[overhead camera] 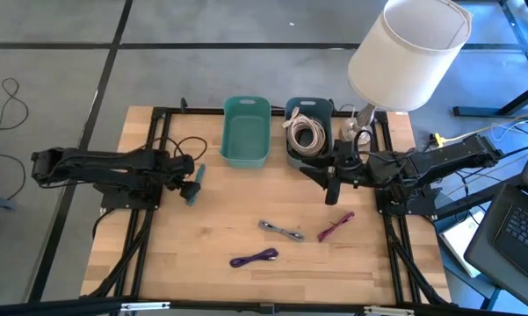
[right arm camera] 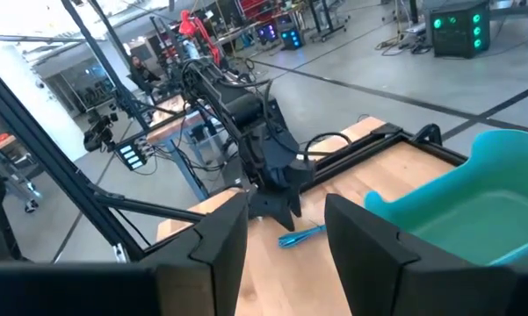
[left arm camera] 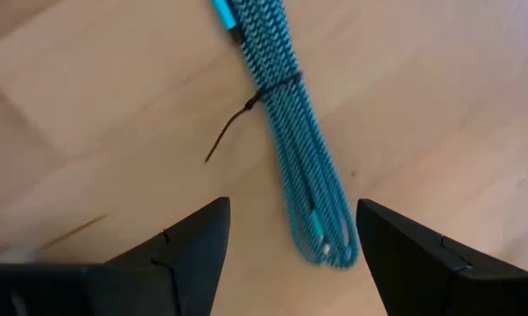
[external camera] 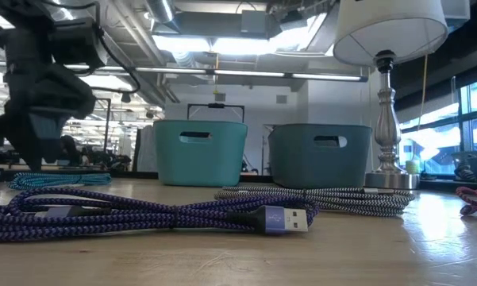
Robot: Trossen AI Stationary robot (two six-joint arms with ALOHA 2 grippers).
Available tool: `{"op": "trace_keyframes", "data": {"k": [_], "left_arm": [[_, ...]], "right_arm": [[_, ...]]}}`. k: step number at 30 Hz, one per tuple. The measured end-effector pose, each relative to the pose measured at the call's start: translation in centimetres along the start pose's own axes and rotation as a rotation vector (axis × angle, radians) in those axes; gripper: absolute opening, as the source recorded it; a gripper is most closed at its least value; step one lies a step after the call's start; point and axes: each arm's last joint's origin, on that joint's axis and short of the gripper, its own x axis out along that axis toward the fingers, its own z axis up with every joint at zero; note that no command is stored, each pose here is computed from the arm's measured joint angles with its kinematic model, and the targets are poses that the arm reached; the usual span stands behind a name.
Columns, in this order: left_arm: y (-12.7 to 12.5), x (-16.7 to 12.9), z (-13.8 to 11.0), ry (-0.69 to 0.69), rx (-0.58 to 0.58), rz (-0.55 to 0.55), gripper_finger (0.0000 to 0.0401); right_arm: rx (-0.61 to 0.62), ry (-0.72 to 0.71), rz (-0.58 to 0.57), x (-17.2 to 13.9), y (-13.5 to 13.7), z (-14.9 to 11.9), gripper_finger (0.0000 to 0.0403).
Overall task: Pick & Place USB Port
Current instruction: Put the blue USB cable into the green bin
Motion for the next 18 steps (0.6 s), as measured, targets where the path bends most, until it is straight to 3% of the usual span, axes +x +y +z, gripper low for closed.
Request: {"op": "trace_keyframes", "data": {"k": [10, 18], "left_arm": [[-0.7, 1.1, 1.4, -0.134, 0.036, 0.03, 0.0242], [-0.9, 3.0, 2.3, -0.097, 0.058, 0.114, 0.0242]], "right_arm": [[-0.001, 0.0, 0.0, 0.0, 0.0, 0.0, 0.0158], [-0.002, -0.001, 0.001, 0.0, 0.0, 0.0, 0.0158]]}}
